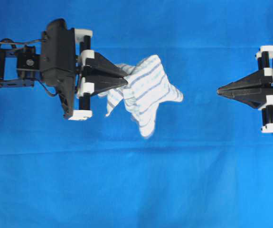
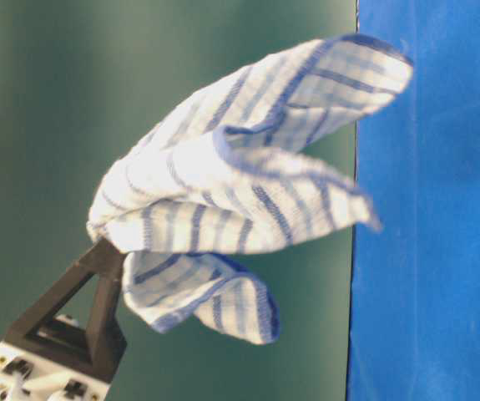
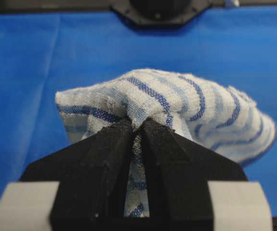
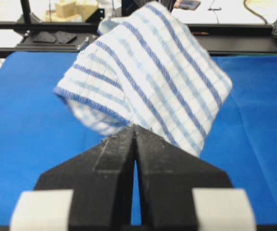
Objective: Hand over the towel.
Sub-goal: 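Lift the towel with the left gripper toward the table center, then move the right gripper to the towel and close on it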
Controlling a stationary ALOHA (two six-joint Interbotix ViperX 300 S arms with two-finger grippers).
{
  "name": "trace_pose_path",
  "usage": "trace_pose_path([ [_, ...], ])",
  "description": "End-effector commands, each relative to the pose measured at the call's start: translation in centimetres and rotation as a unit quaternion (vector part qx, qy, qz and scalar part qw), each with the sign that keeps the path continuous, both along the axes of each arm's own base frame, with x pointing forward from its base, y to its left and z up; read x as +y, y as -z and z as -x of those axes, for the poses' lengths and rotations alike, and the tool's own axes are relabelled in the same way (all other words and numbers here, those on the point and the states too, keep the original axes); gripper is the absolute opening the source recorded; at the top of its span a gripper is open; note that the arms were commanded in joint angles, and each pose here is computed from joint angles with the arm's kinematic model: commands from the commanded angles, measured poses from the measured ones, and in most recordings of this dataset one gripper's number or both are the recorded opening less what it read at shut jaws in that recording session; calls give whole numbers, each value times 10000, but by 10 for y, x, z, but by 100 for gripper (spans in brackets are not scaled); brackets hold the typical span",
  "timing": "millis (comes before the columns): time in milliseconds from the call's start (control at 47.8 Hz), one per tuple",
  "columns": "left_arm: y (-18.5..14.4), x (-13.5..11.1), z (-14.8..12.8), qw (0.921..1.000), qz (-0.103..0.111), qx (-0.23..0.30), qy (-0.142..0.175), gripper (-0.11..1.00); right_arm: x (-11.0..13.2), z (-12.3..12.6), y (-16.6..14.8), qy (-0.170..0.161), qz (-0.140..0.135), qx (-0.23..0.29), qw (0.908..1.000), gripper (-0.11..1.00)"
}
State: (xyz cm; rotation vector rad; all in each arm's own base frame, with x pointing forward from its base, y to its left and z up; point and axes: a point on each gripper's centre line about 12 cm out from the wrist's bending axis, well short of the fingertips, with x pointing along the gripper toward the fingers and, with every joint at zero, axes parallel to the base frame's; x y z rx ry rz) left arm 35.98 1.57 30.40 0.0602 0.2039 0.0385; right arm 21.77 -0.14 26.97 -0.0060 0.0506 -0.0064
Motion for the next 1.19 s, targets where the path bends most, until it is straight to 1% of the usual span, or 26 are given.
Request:
trace_pose_path([
  [0,-14,-1,5,9997,-3,-246,13,4,0,-4,-12,7,9,-176,9998,0],
  [168,-12,-3,4,9997,-2,-223,36,5,0,-5,-11,7,9,-153,9999,0],
  [293,-12,-3,3,9997,-2,-238,36,5,0,-12,-13,8,-15,-115,9999,0],
  [440,-13,-3,3,9997,-3,-253,35,5,-1,-26,-18,11,-22,-54,10000,0],
  [607,-13,-3,3,9996,-4,-268,35,4,-1,-49,-22,9,-15,15,10000,2],
  [628,-13,-3,3,9997,4,-261,33,4,-1,-52,-22,16,-15,8,10000,4],
  [649,-13,-3,3,9996,-4,-268,35,4,-1,-55,-23,20,-30,0,10000,9],
  [733,-13,-3,3,9996,-4,-276,35,5,-1,-71,-23,20,-29,-100,9999,36],
  [817,-13,-3,2,9996,-4,-276,43,4,-2,-86,-23,24,-50,-215,9998,60],
  [880,-14,-3,2,9995,-5,-299,42,5,-3,-98,-23,50,-90,-300,9995,71],
  [921,-14,-3,2,9995,-6,-322,42,5,-4,-107,-23,77,-123,-323,9994,73],
  [1026,-15,-3,2,9993,0,-361,31,4,-10,-131,-20,190,-195,-257,9993,72],
  [1173,-16,-3,2,9993,-1,-384,38,4,-12,-160,-16,211,-219,-89,9995,73],
])
